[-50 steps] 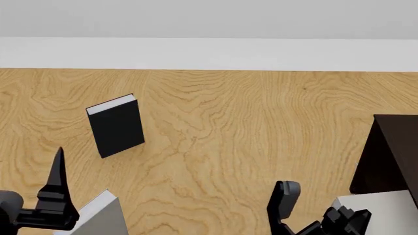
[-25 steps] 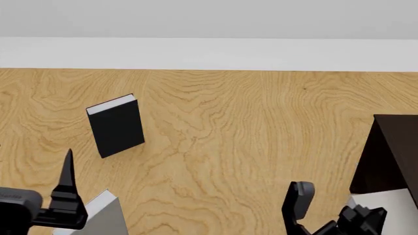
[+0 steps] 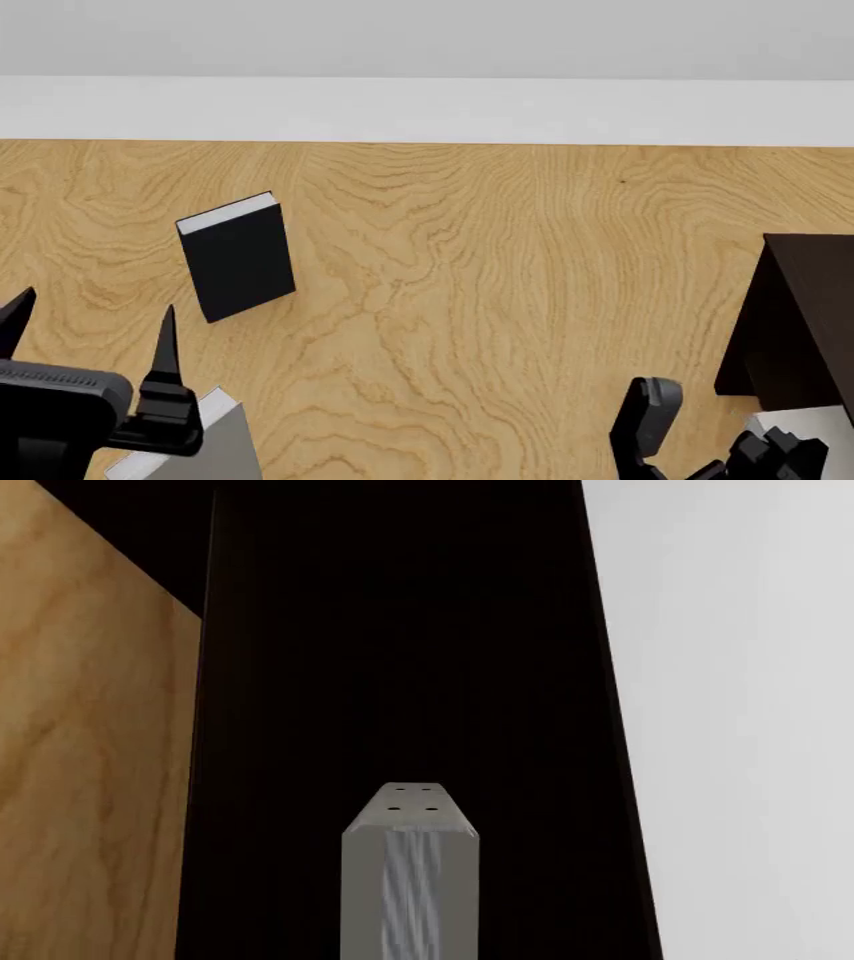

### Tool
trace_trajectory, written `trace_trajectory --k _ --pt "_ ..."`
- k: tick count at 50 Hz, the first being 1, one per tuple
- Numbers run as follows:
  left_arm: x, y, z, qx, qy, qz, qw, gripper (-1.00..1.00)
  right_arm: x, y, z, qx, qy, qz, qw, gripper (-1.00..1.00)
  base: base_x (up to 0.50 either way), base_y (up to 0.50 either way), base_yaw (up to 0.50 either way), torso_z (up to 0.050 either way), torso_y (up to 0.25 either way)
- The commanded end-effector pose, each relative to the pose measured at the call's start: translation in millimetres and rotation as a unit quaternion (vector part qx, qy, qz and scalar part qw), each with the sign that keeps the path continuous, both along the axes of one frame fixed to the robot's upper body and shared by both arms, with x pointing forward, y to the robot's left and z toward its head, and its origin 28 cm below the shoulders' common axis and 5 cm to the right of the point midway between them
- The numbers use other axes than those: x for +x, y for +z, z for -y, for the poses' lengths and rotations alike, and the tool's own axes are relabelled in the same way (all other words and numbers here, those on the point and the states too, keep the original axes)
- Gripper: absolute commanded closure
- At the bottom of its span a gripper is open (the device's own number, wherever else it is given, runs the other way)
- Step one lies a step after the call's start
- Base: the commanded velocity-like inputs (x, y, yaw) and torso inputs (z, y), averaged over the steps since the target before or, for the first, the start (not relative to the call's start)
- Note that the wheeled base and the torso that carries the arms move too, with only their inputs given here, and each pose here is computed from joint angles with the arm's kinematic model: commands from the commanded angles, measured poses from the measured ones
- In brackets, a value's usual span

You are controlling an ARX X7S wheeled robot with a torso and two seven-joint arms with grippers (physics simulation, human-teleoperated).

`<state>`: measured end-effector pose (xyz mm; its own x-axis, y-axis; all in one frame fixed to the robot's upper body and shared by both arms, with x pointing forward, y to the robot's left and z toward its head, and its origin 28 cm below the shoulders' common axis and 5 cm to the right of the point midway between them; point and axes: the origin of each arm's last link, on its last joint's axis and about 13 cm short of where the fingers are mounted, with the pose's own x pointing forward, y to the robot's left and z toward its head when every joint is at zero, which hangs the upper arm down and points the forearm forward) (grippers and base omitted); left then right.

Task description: Pick up the book on the right and place it on the cabinet shelf.

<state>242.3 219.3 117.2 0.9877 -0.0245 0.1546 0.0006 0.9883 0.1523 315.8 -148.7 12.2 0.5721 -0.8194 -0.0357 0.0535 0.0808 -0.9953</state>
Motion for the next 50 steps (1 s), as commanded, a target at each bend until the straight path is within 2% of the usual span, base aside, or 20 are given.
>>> trace_trajectory --k 1,20,43,44,50 --pt "13 -6 0.7 0.004 0.001 -0.012 1.0 -1.0 2 10 16.3 -0.08 0.015 -0.009 0.997 1.0 0.0 0.0 0.0 0.0 0.0" --pt "24 -9 2.6 0.018 0.007 -0.023 1.0 -1.0 4 16 23.9 -0.088 0.011 -0.016 0.996 1.0 0.0 0.0 0.0 0.0 0.001" --pt "23 -9 3.4 0.026 0.007 -0.025 0.999 -1.0 5 16 22.7 -0.085 0.025 -0.021 0.996 1.0 0.0 0.0 0.0 0.0 0.001" --pt "23 -10 3.5 0.026 0.006 -0.025 0.999 -1.0 5 16 22.7 -0.085 0.025 -0.021 0.996 -1.0 0.0 0.0 0.0 0.0 0.0" --pt "23 -9 3.5 0.025 0.005 -0.024 0.999 -1.0 5 16 22.7 -0.085 0.025 -0.021 0.996 -1.0 0.0 0.0 0.0 0.0 0.002"
